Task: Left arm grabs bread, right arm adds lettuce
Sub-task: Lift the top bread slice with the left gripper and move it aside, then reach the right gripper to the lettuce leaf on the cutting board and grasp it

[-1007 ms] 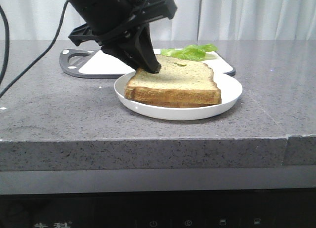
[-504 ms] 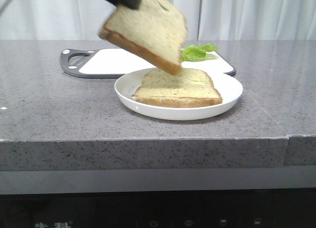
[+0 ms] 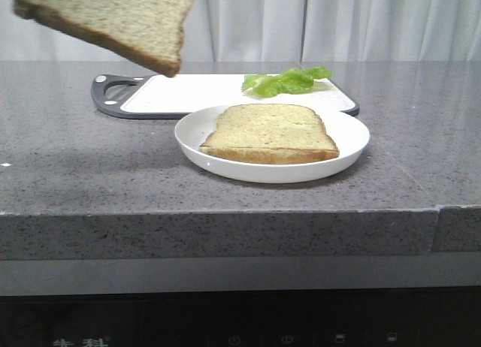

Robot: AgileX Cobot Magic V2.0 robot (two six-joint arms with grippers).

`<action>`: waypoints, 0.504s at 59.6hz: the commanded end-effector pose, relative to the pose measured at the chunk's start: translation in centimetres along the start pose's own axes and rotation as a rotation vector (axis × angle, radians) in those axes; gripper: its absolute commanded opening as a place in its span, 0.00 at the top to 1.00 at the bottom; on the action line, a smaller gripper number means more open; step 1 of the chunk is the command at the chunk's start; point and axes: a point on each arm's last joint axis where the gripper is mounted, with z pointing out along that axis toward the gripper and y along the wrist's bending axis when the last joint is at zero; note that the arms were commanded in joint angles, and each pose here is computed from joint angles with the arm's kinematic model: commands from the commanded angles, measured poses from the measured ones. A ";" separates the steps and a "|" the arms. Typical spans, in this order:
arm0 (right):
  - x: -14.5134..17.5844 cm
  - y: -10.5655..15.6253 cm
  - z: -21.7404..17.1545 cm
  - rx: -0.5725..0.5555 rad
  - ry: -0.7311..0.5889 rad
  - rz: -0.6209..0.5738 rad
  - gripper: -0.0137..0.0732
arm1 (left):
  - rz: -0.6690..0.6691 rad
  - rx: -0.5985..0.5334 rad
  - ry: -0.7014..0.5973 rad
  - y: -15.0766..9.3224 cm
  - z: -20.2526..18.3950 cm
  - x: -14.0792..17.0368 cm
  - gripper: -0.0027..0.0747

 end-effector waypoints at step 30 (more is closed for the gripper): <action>-10.3 4.3 17.9 -0.119 0.057 -0.319 0.21 | -0.037 0.024 -0.207 -0.1 -3.8 -0.9 0.99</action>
